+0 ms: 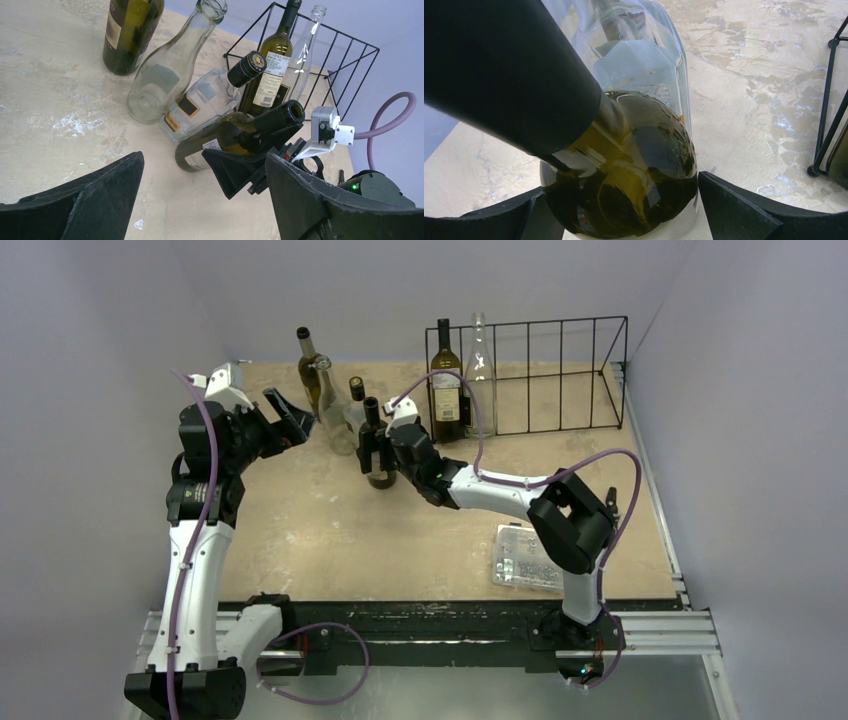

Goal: Put the wine bottle on the wine rack

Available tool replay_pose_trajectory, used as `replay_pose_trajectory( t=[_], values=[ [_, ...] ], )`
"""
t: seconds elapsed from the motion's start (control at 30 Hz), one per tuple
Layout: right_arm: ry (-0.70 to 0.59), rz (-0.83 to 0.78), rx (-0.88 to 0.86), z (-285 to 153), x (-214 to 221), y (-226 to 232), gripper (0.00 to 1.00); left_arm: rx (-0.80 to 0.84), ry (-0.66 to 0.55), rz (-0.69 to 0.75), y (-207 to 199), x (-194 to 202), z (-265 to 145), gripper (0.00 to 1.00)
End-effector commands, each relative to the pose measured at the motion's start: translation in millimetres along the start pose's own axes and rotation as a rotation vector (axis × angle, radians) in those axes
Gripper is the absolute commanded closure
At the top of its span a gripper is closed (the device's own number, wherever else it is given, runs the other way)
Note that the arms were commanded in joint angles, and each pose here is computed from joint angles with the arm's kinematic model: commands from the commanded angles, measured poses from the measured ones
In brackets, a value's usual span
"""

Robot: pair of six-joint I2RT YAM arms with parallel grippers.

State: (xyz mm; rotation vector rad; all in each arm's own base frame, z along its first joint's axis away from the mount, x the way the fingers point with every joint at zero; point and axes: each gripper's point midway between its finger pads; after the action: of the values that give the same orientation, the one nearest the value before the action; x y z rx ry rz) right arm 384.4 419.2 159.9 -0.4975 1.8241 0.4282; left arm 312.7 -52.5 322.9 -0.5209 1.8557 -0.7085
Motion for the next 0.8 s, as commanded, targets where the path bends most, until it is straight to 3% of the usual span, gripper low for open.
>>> replay_pose_trajectory(
  t=[0.0,0.2,0.43,0.77],
  values=[
    [-0.026,-0.004,0.025,2,-14,-2,0.06,0.04,-0.056,0.009,-14,-16,-6,0.09],
    [-0.043,0.004,-0.003,-8,-25,1,0.16,0.039,-0.059,0.011,-14,-17,-7,0.09],
    [-0.076,0.026,-0.029,-22,-37,2,0.38,0.039,-0.053,0.007,-13,-16,-6,0.09],
    [-0.115,0.031,-0.012,-42,-57,-6,0.58,0.039,-0.055,0.008,-13,-16,-6,0.1]
  ],
)
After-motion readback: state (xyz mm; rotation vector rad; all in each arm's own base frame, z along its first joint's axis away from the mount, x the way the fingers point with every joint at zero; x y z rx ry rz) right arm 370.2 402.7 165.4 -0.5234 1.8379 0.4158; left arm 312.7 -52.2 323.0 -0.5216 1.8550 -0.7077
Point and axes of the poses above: each gripper's point midway between its finger pads, its own z axis out along the fingers, its own y axis along the line the jaws close on, x = y × z, and after that the axes turned 13 degrees about -z, right-handed
